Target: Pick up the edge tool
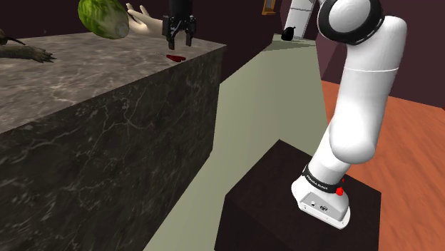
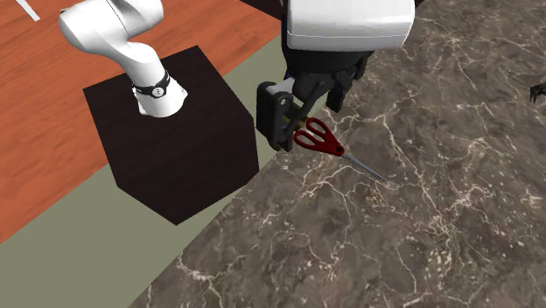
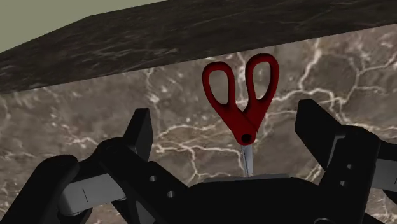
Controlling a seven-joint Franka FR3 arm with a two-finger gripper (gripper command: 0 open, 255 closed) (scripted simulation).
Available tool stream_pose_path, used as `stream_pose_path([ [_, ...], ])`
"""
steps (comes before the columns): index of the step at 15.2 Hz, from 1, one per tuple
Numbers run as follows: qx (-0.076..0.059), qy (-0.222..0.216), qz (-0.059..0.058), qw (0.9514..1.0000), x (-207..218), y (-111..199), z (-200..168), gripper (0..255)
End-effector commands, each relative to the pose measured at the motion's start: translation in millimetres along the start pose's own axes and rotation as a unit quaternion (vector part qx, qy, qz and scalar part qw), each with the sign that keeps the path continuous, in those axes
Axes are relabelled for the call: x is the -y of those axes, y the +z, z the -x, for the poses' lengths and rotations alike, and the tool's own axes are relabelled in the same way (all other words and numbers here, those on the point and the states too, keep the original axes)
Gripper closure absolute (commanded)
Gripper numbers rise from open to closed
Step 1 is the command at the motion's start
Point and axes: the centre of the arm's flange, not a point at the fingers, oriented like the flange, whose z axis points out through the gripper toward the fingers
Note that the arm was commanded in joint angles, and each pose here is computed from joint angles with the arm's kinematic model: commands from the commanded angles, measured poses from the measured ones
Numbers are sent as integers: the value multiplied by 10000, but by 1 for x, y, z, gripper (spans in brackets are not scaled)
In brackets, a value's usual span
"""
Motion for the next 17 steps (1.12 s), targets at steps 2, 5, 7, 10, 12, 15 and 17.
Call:
stream_pose_path([
  [2,4,-185,-31,9998,17,-1,-32,0],
  [5,5,-201,-33,9998,19,9,-34,0],
  [7,5,-201,-33,9998,19,20,-33,0],
  [10,5,-201,-33,9998,19,39,-32,0],
  [12,5,-201,-33,9998,19,39,-32,0],
  [15,5,-201,-33,9998,19,39,-32,255],
  [17,5,-201,-34,9998,20,41,-33,255],
])
